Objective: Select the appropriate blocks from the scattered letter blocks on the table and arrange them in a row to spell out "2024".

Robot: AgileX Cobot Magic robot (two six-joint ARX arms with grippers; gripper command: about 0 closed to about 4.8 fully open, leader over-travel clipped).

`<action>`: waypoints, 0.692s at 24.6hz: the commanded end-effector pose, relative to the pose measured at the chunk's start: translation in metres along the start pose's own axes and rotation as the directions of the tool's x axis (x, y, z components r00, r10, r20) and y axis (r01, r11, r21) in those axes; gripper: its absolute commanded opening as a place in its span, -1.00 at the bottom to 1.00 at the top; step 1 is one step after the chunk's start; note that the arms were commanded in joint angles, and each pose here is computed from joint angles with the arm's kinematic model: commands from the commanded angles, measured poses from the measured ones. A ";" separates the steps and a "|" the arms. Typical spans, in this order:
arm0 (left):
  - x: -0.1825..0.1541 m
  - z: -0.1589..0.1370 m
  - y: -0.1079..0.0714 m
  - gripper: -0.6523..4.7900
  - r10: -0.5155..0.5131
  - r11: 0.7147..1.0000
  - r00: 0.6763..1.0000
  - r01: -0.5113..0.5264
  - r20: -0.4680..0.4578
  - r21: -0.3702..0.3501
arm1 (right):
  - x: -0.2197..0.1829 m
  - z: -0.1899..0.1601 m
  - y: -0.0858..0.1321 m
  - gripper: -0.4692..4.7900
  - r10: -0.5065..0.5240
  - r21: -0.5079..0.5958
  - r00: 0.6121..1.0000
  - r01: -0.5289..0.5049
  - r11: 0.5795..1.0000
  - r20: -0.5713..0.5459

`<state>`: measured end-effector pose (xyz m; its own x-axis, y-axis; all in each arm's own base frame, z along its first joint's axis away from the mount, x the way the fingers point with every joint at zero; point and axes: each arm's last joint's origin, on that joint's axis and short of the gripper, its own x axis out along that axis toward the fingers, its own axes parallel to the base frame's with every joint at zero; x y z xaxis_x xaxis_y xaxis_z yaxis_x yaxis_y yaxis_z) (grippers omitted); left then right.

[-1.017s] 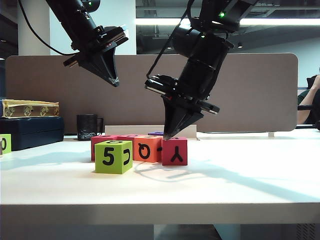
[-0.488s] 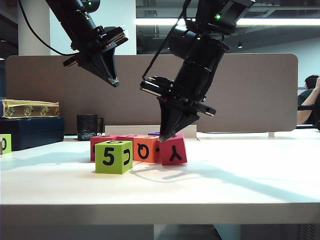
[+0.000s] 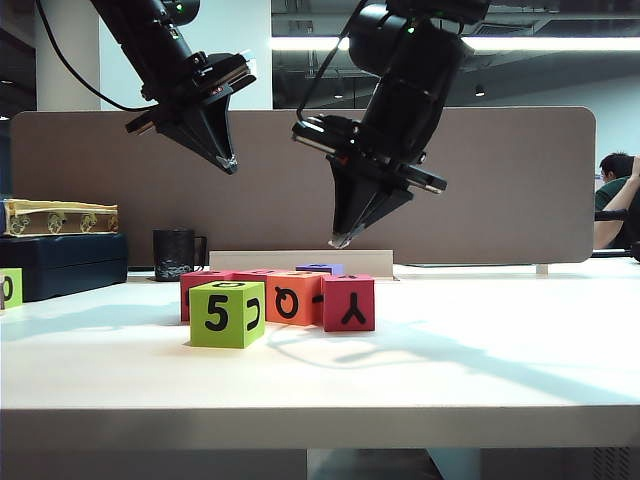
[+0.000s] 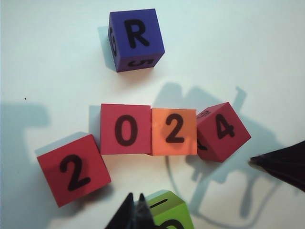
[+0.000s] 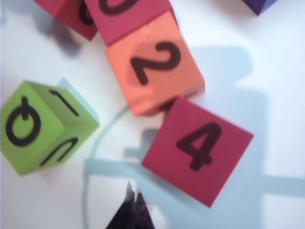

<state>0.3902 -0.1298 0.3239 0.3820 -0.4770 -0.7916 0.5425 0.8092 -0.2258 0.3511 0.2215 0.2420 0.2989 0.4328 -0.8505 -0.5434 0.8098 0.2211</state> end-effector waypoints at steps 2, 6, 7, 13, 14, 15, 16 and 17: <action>-0.004 0.001 -0.002 -0.78 -0.001 1.000 1.000 0.001 0.008 0.011 | 0.003 -0.007 0.001 -0.83 -0.010 -0.020 0.997 0.008 1.000 -0.072; -0.005 0.000 -0.002 -0.78 -0.002 1.000 1.000 0.002 -0.003 0.007 | 0.009 -0.009 -0.001 -0.83 -0.041 -0.034 0.995 0.038 0.999 -0.096; -0.005 0.000 -0.002 -0.78 -0.002 1.000 1.000 0.002 -0.005 0.006 | 0.011 -0.009 -0.001 -0.83 -0.050 -0.038 0.994 0.046 0.998 -0.097; -0.019 0.001 -0.007 -0.78 0.002 1.000 1.000 -0.002 0.025 0.018 | 0.026 -0.010 -0.006 -0.83 -0.069 -0.044 0.992 0.064 0.997 -0.106; -0.023 0.002 -0.009 -0.78 0.003 1.000 0.999 -0.004 0.037 0.022 | 0.030 -0.010 -0.006 -0.83 -0.068 -0.043 0.992 0.064 0.997 -0.109; -0.027 0.002 -0.010 -0.78 0.004 1.000 0.999 -0.005 0.047 0.026 | 0.032 -0.011 -0.007 -0.83 -0.069 -0.043 0.991 0.064 0.997 -0.111; -0.030 0.002 -0.012 -0.78 0.005 1.000 0.999 -0.006 0.055 0.029 | 0.035 -0.011 -0.008 -0.83 -0.068 -0.042 0.991 0.064 0.997 -0.111; -0.035 0.002 -0.013 -0.78 0.005 0.999 0.998 -0.007 0.065 0.032 | 0.037 -0.010 -0.008 -0.83 -0.070 -0.043 0.992 0.066 0.997 -0.109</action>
<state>0.3742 -0.1249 0.3487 0.4133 -0.4847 -0.7709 0.5505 0.8073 -0.2124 0.3558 0.2251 0.2019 0.2239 0.3164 -0.9218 -0.5500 0.8219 0.1486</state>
